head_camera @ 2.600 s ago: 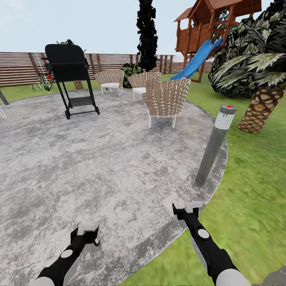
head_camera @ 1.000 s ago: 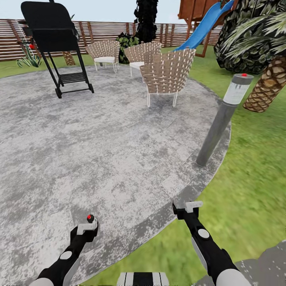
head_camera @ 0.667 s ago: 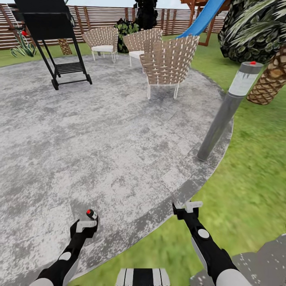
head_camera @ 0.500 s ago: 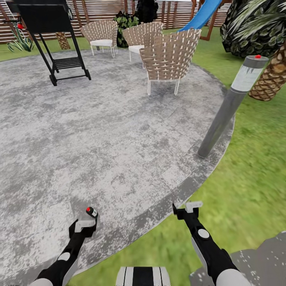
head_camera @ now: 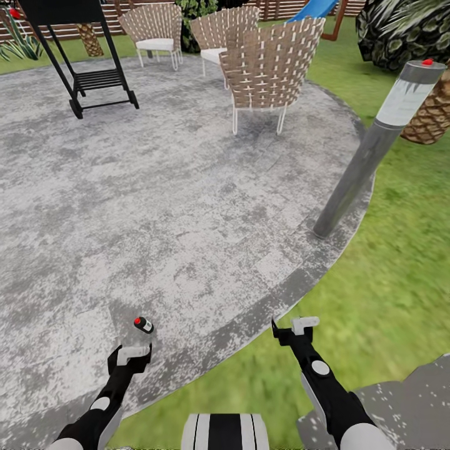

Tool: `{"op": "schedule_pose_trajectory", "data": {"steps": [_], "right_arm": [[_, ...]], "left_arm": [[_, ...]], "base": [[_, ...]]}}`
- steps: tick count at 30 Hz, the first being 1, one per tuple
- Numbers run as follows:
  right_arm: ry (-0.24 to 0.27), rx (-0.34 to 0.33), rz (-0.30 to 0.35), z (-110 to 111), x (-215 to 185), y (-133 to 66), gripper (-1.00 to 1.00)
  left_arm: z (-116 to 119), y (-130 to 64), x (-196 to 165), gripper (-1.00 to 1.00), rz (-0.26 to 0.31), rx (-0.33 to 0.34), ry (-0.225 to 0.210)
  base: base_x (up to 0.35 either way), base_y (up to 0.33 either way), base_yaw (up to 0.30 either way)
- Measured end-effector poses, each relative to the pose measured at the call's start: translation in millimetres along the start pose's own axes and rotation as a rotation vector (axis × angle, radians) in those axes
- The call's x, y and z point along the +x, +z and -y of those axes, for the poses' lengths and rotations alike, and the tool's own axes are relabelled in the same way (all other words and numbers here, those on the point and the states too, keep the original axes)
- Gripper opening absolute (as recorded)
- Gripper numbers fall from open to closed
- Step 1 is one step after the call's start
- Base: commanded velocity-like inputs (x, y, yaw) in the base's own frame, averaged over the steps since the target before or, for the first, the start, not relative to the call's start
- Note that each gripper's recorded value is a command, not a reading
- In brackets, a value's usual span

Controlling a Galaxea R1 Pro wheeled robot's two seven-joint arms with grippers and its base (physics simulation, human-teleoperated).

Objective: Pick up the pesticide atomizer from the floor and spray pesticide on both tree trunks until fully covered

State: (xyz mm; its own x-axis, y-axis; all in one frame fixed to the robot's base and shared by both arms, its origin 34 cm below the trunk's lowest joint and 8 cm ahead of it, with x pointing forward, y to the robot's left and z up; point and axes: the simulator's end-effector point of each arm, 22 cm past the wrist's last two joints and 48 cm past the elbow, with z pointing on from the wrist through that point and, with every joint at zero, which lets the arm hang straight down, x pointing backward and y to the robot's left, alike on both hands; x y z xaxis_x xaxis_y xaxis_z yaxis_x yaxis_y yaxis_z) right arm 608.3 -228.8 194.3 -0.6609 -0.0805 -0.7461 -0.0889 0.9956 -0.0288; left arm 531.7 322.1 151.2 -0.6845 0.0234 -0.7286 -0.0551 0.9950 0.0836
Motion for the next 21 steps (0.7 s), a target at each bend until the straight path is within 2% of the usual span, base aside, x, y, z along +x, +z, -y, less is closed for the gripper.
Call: {"op": "schedule_pose_trajectory", "data": {"steps": [13,21], "right_arm": [[0.001,-0.001,-0.014,-0.7,9.2,2.3,1.00],[0.001,0.000,-0.014,-0.6,9.2,2.2,1.00]], "left_arm": [[0.2,1.2,8.8,1.00,-0.015,0.000,0.002],[0.0,1.6,7.6,1.00,-0.012,0.000,0.002]], "base": [[0.001,0.000,0.000],[0.154,0.088,0.000]]}}
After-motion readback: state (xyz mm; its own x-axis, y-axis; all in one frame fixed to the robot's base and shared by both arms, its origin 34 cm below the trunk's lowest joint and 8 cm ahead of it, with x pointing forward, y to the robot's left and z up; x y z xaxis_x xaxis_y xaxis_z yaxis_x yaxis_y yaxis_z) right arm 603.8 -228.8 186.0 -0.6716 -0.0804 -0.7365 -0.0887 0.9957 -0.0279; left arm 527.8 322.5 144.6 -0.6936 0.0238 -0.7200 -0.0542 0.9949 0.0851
